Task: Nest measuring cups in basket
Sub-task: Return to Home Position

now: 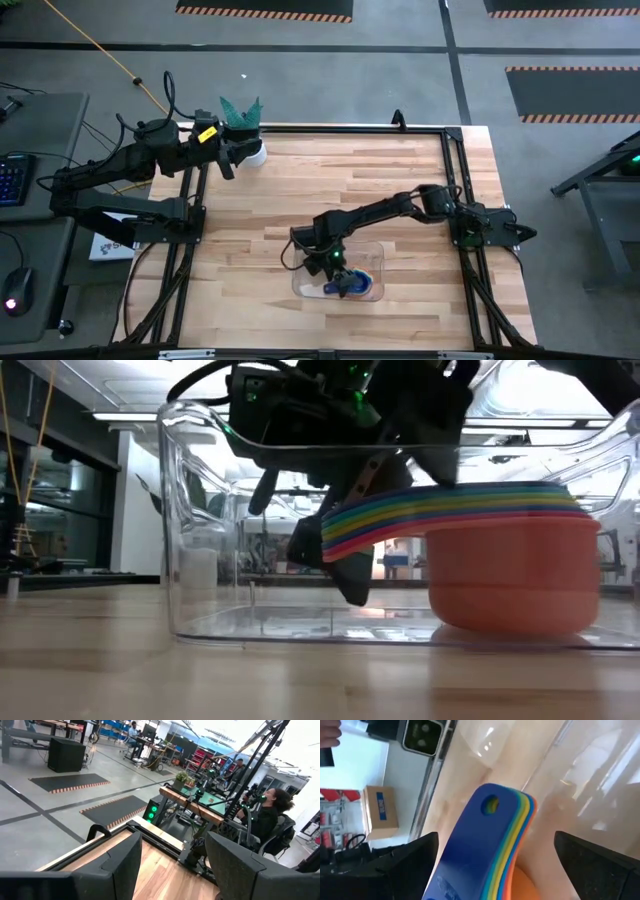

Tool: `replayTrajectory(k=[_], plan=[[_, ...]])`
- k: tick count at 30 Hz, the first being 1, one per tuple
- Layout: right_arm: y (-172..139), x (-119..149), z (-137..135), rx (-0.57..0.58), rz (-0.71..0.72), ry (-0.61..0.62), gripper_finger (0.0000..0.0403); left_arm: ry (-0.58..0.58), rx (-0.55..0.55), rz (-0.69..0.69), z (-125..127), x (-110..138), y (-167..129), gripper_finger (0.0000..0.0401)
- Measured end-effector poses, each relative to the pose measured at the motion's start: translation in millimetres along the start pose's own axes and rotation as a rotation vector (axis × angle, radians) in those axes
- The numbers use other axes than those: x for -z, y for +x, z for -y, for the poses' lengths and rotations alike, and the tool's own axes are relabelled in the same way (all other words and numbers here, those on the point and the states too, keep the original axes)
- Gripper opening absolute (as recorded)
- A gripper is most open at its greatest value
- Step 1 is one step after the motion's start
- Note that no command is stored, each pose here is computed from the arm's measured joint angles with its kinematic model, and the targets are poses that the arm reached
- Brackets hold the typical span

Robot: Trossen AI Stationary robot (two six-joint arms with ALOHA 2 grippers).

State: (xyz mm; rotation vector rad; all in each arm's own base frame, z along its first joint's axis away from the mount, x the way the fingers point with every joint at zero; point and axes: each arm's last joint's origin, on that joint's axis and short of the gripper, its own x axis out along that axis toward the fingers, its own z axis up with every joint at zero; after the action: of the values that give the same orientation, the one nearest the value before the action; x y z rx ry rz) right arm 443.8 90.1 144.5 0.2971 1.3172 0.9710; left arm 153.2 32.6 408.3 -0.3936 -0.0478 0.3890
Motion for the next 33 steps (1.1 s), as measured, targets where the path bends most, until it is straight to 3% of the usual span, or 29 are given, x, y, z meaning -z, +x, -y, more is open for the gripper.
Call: replayTrajectory(k=[9,20,28,33], plan=[[-9.2,0.7,6.3,0.017,0.022,0.015,0.0387,0.000,0.000,0.000,0.0,0.0,0.0,0.0211],[-37.9,-4.8,-23.4,0.044,0.082,-0.052,0.0387,0.001,0.000,0.000,0.0,0.0,0.0,0.0211],[-83.3,3.5,-55.0,0.065,0.127,-0.096,0.0387,0.001,0.000,0.000,0.0,0.0,0.0,0.0211],[-137.9,30.5,-78.7,0.094,0.145,-0.067,0.0387,0.001,0.000,0.000,0.0,0.0,0.0,0.0211]])
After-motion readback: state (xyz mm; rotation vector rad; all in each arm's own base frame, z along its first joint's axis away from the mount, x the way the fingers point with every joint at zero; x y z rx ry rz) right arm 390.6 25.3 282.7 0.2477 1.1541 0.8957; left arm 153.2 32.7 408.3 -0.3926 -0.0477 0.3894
